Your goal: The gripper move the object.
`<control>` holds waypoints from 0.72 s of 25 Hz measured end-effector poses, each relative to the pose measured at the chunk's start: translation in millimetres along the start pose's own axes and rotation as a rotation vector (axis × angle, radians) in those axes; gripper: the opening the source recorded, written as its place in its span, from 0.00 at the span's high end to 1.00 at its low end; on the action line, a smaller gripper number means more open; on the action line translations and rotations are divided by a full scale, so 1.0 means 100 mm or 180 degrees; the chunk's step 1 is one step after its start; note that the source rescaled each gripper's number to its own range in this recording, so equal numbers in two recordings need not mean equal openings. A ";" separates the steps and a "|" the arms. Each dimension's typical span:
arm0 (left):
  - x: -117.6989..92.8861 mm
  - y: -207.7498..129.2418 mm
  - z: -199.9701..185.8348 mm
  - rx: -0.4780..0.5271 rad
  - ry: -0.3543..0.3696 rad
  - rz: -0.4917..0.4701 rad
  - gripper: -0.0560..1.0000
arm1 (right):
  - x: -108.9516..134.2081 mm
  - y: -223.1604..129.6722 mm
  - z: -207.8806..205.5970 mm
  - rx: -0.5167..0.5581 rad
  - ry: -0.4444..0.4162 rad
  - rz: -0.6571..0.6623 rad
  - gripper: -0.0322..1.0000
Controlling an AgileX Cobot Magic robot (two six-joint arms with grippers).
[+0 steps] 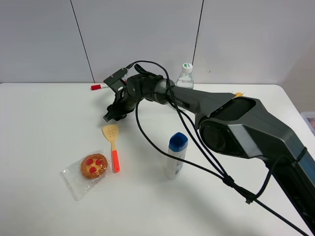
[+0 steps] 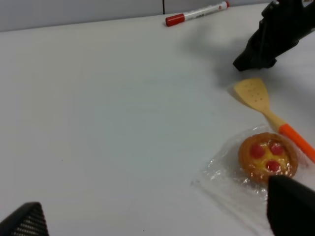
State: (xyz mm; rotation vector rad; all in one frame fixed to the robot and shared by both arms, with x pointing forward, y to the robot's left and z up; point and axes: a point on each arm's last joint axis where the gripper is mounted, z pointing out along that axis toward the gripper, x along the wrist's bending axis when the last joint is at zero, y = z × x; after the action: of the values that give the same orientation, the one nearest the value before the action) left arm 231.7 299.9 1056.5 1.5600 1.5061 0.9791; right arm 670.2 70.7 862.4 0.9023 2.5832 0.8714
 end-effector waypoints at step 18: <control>0.00 0.00 0.00 0.0000 0.0000 0.0000 0.00 | 0.01 -0.02 -0.02 0.0158 0.0053 0.0001 0.97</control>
State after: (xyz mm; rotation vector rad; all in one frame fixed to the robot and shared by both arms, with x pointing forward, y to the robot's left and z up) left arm 231.7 299.9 1056.5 1.5600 1.5061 0.9791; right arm 667.0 69.0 862.6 0.9127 2.6298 0.8217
